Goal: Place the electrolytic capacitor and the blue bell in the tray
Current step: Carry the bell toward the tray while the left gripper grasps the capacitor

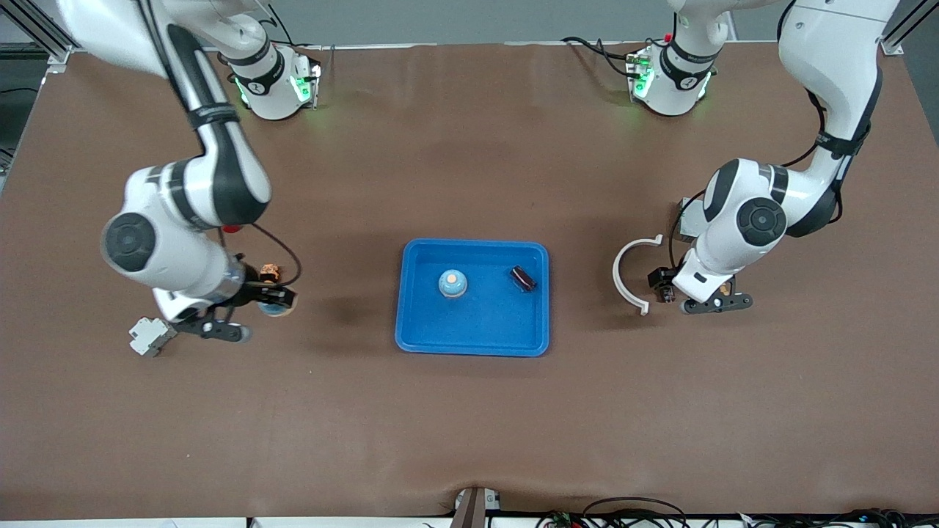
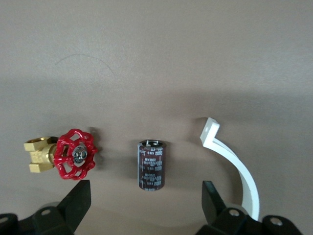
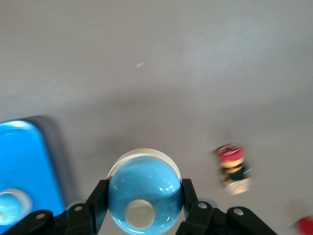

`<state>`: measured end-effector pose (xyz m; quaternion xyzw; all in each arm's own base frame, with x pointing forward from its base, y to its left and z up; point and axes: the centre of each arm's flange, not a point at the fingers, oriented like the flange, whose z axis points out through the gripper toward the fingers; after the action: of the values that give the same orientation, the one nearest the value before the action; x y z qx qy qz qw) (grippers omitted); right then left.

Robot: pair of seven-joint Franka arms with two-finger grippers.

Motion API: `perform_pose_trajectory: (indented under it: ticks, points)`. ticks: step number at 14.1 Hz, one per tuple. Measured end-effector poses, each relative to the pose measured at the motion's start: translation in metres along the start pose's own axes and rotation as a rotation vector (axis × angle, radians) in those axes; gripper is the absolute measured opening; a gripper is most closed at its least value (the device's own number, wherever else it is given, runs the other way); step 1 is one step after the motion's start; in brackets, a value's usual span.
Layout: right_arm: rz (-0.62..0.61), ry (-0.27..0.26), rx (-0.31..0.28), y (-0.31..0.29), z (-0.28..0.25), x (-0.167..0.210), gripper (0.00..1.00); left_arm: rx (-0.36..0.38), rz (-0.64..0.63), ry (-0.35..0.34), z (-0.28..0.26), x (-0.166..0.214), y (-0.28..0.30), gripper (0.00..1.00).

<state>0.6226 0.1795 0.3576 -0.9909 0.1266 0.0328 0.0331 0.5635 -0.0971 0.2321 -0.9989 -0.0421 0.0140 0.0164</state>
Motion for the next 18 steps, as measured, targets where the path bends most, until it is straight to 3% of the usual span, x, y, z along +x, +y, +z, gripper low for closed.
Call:
perform_pose_trajectory:
  ticks: [6, 10, 18]
  points:
    - [0.18, 0.043, 0.006, -0.146, 0.022, -0.06, 0.64, -0.016, -0.008, -0.017, 0.018, 0.011, 0.001, 1.0]
    - [0.273, 0.081, -0.012, -0.201, 0.062, -0.058, 0.64, -0.019, -0.008, -0.033, 0.028, 0.011, 0.002, 1.0]
    - [0.413, 0.12, 0.025, -0.249, 0.128, -0.04, 0.64, -0.025, -0.011, -0.056, 0.044, 0.013, 0.004, 1.0]
